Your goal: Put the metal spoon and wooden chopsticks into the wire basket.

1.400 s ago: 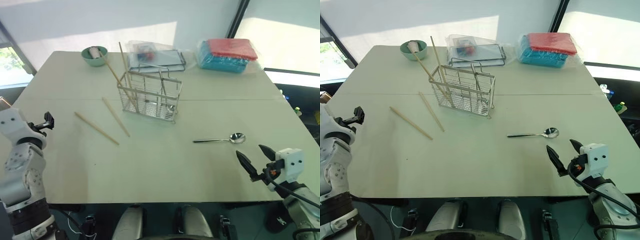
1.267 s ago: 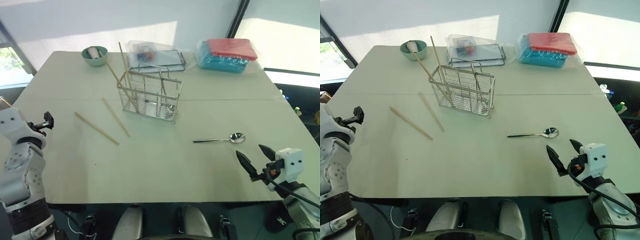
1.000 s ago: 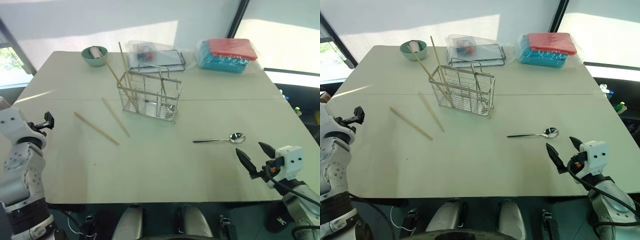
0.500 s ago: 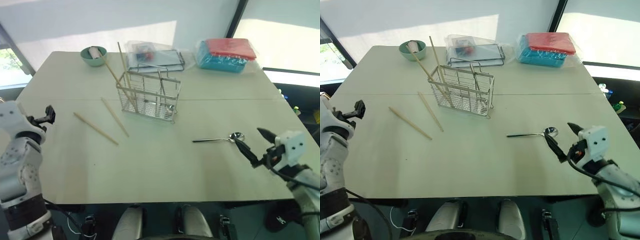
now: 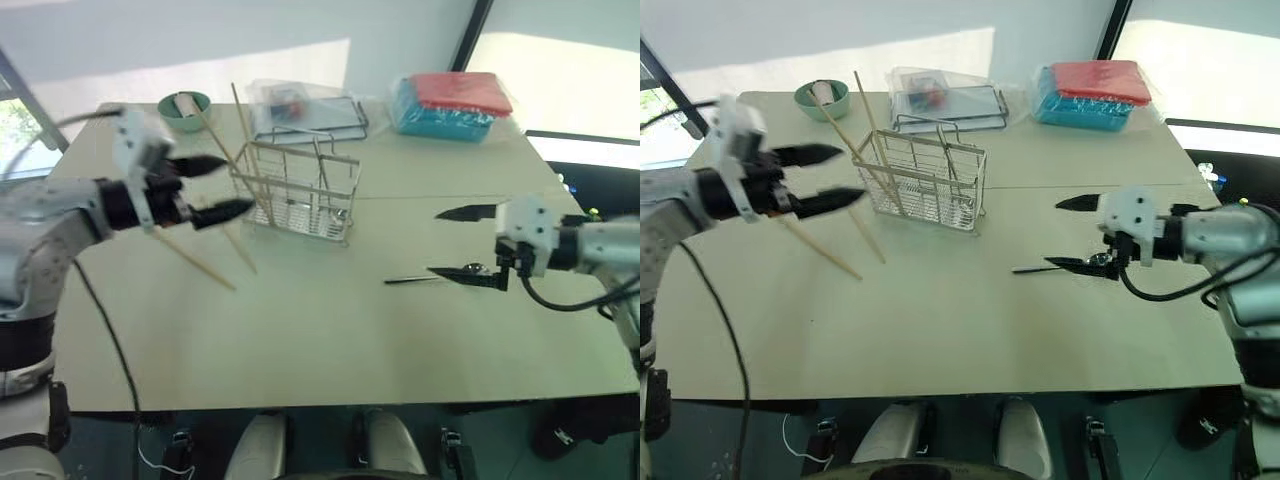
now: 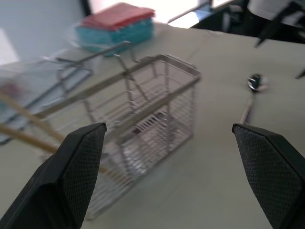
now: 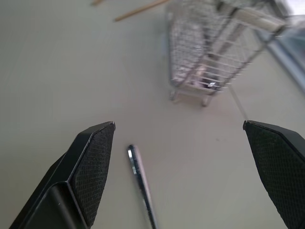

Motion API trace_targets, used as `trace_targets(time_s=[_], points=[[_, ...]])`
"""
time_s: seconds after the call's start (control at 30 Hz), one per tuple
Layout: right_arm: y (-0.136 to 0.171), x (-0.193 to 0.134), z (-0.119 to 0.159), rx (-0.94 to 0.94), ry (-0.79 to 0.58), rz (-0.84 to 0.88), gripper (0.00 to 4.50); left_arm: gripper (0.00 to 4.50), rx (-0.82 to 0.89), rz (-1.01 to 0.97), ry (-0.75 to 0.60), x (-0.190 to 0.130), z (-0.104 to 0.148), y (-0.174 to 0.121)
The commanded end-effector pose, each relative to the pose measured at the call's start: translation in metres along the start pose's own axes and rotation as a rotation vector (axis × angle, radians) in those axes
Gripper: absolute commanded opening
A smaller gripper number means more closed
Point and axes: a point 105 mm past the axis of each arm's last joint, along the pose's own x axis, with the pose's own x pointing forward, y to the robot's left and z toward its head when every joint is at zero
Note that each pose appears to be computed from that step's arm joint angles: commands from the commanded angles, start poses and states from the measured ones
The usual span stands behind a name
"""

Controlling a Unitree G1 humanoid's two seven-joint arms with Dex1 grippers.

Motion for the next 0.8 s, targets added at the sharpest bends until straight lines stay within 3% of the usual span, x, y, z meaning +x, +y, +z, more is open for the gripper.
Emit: trace_targets(time_s=[0.03,0.2,0.4,0.7,0.8], points=[[-0.01,0.009,-0.014,-0.027,0.068,0.096,4.49,4.5,0.057,-0.129,0.019,0.011,0.004,-0.009],[-0.016,0.019,-0.048,-0.009,0.207,0.236,4.49,4.5,0.075,-0.223,0.048,0.017,0.002,-0.015],[-0.023,0.024,-0.083,0.056,0.371,0.285,4.49,4.5,0.083,-0.252,0.072,0.013,0.003,-0.018],[-0.023,0.029,-0.102,0.077,0.467,0.302,4.49,4.5,0.089,-0.244,0.086,0.006,0.007,-0.023],[-0.02,0.033,-0.104,0.084,0.463,0.314,3.63,4.5,0.089,-0.234,0.083,0.004,0.008,-0.025]])
